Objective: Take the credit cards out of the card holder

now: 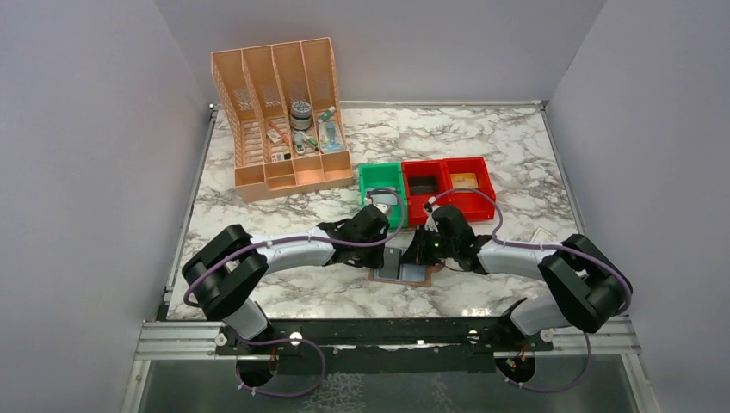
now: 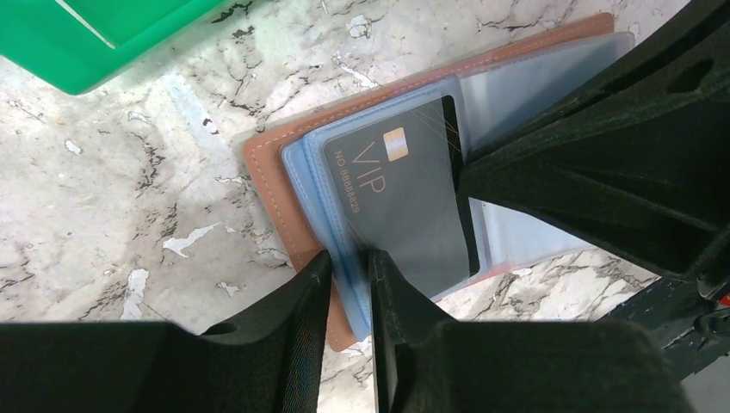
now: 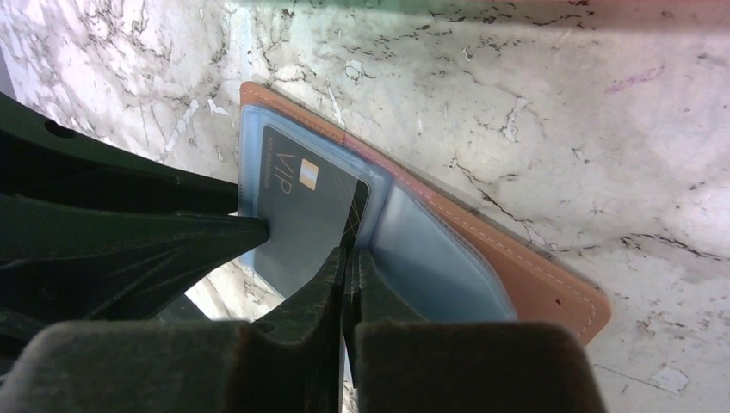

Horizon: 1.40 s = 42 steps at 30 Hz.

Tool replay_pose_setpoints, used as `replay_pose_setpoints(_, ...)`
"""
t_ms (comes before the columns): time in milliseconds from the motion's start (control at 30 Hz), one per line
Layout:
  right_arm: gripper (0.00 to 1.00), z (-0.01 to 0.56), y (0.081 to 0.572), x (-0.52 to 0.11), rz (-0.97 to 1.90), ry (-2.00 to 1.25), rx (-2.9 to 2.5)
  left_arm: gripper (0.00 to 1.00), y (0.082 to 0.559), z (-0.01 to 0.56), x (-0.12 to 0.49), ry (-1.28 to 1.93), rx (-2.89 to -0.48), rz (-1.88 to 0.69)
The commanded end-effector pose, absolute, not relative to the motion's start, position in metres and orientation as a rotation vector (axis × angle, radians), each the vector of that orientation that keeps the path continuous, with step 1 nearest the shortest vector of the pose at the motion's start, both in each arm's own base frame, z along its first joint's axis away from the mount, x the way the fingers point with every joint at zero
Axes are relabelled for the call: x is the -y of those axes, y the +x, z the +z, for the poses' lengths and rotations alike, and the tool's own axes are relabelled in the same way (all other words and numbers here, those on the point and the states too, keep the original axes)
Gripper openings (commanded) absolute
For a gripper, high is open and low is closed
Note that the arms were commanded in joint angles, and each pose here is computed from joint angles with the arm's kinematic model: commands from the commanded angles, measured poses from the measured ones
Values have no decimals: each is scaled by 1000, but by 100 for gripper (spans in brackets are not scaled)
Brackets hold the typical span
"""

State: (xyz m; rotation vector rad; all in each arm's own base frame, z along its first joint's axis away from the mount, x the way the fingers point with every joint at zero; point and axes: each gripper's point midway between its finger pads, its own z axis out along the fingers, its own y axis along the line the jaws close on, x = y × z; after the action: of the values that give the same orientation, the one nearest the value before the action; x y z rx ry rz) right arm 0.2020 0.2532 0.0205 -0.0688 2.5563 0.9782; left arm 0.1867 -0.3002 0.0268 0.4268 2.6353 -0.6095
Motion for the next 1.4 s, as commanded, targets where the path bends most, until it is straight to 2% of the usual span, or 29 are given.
replay_pose_setpoints(0, 1, 27, 199, -253, 1018, -88, -2519, 22, 180, 9, 295, 428, -2704, -534)
replay_pose_setpoints(367, 1, 28, 201, -238, 1017, -66, -2526, 10, 179, 4, 292, 426, -2716, -507)
replay_pose_setpoints(567, 18, 22, 195, -246, 1099, -22, -2557, 8, 178, 7, 297, 443, -2714, -534)
replay_pose_setpoints(733, 22, 5, 192, -241, 1055, 0, -2611, 9, 178, 10, 300, 442, -2710, -548)
replay_pose_setpoints(833, 24, -2, 192, -238, 1019, -6, -2639, 13, 176, 11, 302, 442, -2710, -556)
replay_pose_setpoints(867, 23, -4, 192, -237, 999, -12, -2644, 15, 176, 11, 302, 445, -2709, -557)
replay_pose_setpoints(1000, 2, -3, 201, -230, 917, -75, -2615, 21, 176, 14, 302, 431, -2701, -560)
replay_pose_setpoints(1200, 1, 1, 212, -217, 769, -142, -2604, 34, 177, 16, 299, 417, -2692, -552)
replay_pose_setpoints(1367, 1, 12, 216, -212, 734, -155, -2573, 36, 179, 19, 298, 402, -2684, -548)
